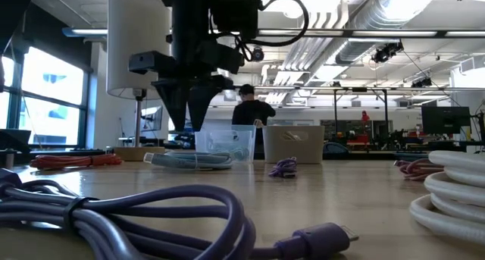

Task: Pick & Place USB Port
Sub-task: Put the blue usb cable into the white bin

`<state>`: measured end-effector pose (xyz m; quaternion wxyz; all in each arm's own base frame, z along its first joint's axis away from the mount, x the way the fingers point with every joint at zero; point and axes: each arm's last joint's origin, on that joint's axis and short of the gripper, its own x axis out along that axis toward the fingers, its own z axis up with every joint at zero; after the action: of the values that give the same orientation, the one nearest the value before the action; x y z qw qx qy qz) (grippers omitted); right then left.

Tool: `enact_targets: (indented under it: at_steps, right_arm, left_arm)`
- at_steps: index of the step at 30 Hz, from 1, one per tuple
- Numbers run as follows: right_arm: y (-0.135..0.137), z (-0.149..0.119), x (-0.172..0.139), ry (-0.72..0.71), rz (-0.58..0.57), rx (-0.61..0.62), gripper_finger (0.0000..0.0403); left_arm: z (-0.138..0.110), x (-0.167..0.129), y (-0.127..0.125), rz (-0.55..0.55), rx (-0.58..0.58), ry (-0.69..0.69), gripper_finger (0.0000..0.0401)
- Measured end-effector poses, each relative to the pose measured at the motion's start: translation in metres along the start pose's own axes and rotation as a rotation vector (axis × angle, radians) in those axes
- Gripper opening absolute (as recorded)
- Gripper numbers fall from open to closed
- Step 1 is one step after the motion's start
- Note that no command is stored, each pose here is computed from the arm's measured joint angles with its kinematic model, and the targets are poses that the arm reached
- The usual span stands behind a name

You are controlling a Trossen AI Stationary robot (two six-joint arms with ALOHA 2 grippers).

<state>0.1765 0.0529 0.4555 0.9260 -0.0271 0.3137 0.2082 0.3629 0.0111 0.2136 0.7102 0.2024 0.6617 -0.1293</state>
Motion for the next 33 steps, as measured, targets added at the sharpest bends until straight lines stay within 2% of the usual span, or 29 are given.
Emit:
enact_targets:
  at_steps: [7, 15, 20, 33]
  right_arm:
    - [-0.0003, 0.0000, 0.0000, 0.000, -0.008, 0.011, 0.0153]
    - [-0.0015, 0.0000, 0.0000, 0.000, -0.048, 0.026, 0.0153]
    - [-0.0015, 0.0000, -0.0001, 0.000, -0.049, 0.029, 0.0153]
    - [-0.0016, 0.0023, -0.0001, -0.023, -0.048, 0.026, 0.0153]
  left_arm:
    - [-0.0049, 0.0009, 0.0093, -0.097, -0.120, -0.052, 0.0172]
    - [-0.0021, 0.0007, 0.0092, -0.103, -0.255, -0.073, 0.0172]
    - [-0.0010, 0.0006, 0.0097, -0.103, -0.377, -0.079, 0.0172]
    - [0.0007, 0.0004, 0.0081, -0.107, -0.608, -0.071, 0.0172]
